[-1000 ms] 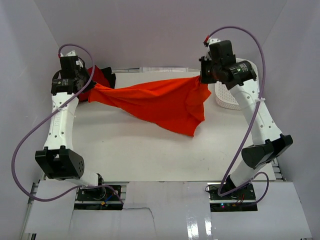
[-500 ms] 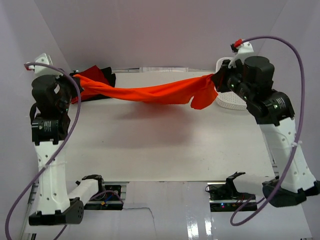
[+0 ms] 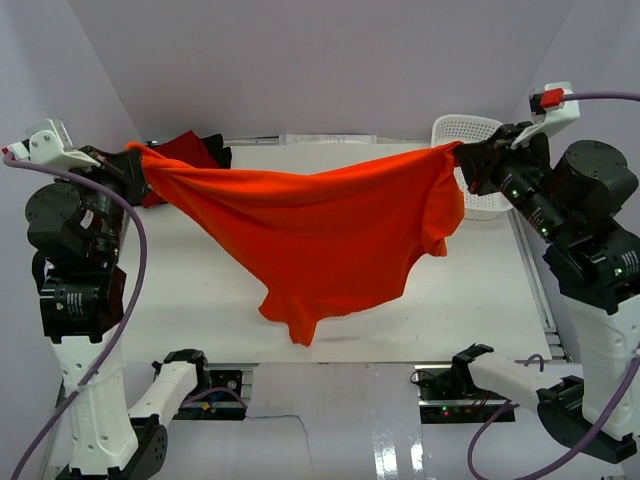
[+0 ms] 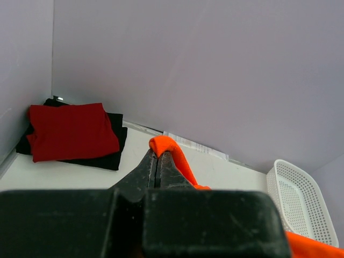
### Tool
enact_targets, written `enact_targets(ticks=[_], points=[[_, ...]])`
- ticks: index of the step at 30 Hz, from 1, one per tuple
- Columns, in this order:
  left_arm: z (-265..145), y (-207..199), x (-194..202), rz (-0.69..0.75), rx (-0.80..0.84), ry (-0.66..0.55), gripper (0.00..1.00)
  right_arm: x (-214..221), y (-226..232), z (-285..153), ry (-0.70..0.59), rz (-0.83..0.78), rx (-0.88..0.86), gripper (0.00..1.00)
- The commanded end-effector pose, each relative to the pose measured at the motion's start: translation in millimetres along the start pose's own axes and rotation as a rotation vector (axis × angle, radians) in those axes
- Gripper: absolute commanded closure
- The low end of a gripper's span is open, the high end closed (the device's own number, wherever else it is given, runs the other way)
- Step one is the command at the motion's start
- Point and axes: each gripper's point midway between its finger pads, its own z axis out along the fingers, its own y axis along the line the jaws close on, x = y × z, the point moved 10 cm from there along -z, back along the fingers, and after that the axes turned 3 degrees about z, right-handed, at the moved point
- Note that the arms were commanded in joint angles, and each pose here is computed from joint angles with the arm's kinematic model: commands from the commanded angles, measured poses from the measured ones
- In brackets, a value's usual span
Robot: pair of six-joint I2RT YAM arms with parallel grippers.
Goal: Fold and stack the t-shirts
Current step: Flatten out the tshirt
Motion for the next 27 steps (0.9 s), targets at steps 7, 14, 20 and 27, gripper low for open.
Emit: enact_targets(ticks=[7,14,20,27], points=[[-9,0,-9,-0.004,-0.069,-0.034,1.0,51,6,54,0.327,0.073,-0.109,0.92],[0,18,78,-0.106,-0.126,0.272,1.0,91,3,98,0.518,0.106,-0.139,0.92],[-16,31,121,-0.151,-0.191,0.421,1.0,113,-4,119,0.626,0.101,-0.101,0.92],[16,36,168,-0.164,-0.202,0.616,1.0,151,-24,137,0.726,0.117,-0.007,0.92]])
